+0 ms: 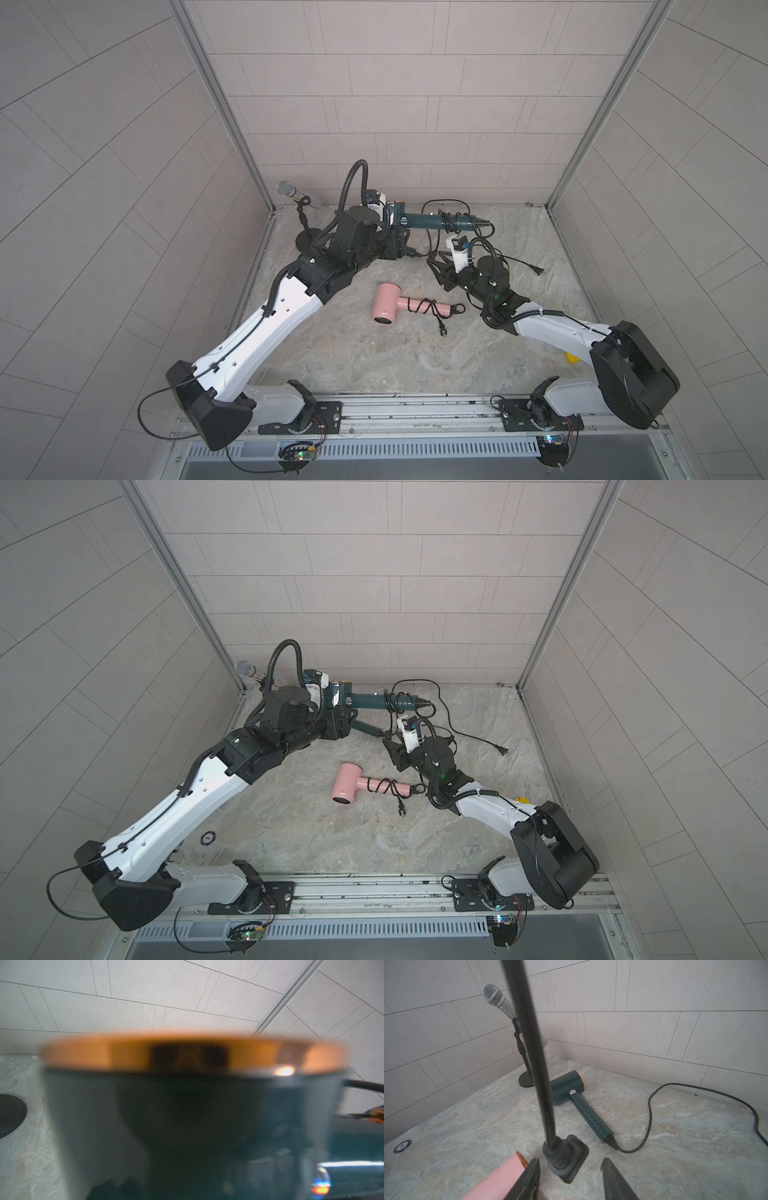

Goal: Wrap the cord around the hair dryer
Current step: Wrap the power cord around the hair dryer.

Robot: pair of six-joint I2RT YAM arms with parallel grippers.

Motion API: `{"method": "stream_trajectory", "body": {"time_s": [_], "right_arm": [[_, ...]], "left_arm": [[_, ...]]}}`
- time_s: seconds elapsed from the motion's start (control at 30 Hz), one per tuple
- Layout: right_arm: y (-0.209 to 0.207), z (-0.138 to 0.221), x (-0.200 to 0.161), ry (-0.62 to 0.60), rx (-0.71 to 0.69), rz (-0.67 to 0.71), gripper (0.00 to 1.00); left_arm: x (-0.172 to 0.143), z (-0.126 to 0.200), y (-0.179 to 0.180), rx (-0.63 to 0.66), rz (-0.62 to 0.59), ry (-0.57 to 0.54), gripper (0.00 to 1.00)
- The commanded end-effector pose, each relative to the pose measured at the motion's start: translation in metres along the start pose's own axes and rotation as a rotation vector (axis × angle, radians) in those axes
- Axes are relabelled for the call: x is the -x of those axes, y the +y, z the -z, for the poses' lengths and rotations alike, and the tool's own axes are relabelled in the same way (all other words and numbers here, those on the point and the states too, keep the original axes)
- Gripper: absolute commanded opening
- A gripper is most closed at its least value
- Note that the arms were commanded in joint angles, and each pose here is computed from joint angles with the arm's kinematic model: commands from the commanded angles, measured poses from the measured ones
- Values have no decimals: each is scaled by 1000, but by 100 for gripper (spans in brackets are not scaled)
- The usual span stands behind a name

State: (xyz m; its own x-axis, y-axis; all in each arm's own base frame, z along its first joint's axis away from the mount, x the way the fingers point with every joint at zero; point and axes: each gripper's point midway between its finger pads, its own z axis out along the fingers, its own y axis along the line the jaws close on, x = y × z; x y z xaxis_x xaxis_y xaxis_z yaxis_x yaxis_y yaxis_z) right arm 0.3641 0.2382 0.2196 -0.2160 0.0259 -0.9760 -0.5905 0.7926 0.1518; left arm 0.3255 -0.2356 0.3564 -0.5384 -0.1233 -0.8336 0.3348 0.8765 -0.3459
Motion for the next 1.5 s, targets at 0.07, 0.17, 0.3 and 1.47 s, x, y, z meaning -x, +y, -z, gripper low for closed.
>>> {"method": "stream_trajectory", "body": {"time_s": [0.07,0.17,0.3,1.47], "right_arm": [[1,-4,19,-56,-11,-4,49],[2,-4,23,-66,-9,-10,49],[0,-3,25,-71,-22,-12,49],[56,64,-26,418,-16,323,0]], "left_arm": [[30,10,-20,-81,32,-103,0],[27,7,-20,-78,33,-97,0],[26,6,-19,-76,33,-96,0],[-1,-55,129,624,-88,-200,0]]}}
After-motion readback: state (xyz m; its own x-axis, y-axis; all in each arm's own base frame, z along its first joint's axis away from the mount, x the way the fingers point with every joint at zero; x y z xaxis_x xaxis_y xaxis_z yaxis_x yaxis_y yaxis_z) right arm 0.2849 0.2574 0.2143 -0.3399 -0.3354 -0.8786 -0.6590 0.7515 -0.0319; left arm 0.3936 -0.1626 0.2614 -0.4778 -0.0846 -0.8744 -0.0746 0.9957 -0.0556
